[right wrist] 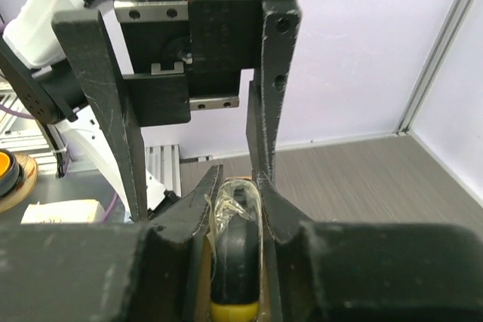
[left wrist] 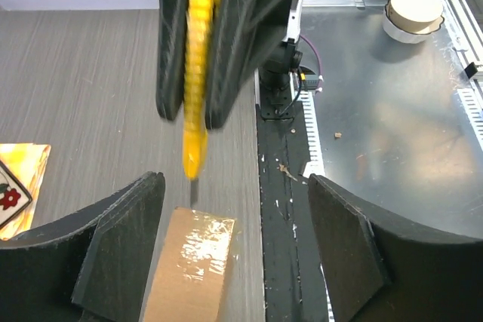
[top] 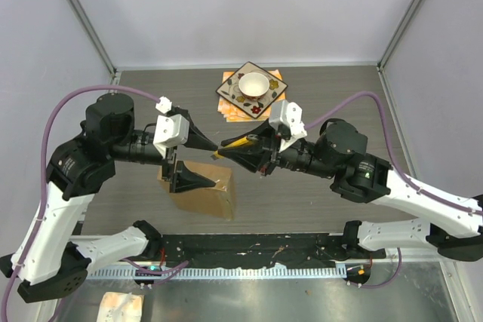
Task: Unpack the express box
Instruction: Cut the express box at the center of the board.
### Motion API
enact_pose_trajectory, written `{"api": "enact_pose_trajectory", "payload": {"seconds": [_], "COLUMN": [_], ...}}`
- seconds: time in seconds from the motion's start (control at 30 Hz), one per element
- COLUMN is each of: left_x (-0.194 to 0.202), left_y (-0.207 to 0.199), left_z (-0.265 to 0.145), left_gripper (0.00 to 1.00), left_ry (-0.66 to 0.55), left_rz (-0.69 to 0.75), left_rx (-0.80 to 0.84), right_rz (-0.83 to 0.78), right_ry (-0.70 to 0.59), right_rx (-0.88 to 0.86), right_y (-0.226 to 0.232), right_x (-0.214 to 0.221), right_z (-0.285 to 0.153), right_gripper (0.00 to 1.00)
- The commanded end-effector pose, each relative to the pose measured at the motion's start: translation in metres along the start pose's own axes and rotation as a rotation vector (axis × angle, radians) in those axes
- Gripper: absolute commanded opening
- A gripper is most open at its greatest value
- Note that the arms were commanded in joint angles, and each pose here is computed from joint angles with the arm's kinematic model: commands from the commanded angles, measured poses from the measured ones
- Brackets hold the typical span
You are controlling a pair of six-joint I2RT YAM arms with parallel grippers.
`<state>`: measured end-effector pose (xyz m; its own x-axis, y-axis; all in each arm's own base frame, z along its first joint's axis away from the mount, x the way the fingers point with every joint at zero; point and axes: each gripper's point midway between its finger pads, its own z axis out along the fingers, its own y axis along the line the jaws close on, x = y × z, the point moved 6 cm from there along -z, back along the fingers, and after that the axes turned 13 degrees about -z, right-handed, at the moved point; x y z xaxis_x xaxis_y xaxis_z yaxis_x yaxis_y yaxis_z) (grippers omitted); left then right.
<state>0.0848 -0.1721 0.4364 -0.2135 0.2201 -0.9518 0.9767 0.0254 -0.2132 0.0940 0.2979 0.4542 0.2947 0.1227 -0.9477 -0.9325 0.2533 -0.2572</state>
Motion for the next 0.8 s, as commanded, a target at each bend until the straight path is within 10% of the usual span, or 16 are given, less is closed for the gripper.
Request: {"api": "enact_pose_trajectory", "payload": {"seconds": [0.0,0.43,0.63,0.77], "left_x": [0.003,-0.007,0.0,0.0], "left_y": [-0.008,0.001,0.001,-0.002], "left_z": [-0.005,0.005,0.004,0.003], "left_gripper": [0.79,0.54,0.03,0.0], "left_ry": [-0.004,-0.029,-0.012,-0.012], "left_rz": [0.018,0.004,0.004,0.01], "left_rx": [0.018,0.036,0.036,0.043], "right_rz": [-0.019,0.063,0.054,0.054], "right_ry": [-0.151,-0.175,-0.207,-0.193], "right_rx": [0.052,-0.082,-0.071,-0.07], "right_y": [-0.01,0.009,0.008,0.008], "right_x": [-0.042,-0.034,-0.038,-0.034], "right_z": [-0.015,0.0,-0.005,-0.006], "right_gripper": [0.01,0.01,0.01,0.01]}}
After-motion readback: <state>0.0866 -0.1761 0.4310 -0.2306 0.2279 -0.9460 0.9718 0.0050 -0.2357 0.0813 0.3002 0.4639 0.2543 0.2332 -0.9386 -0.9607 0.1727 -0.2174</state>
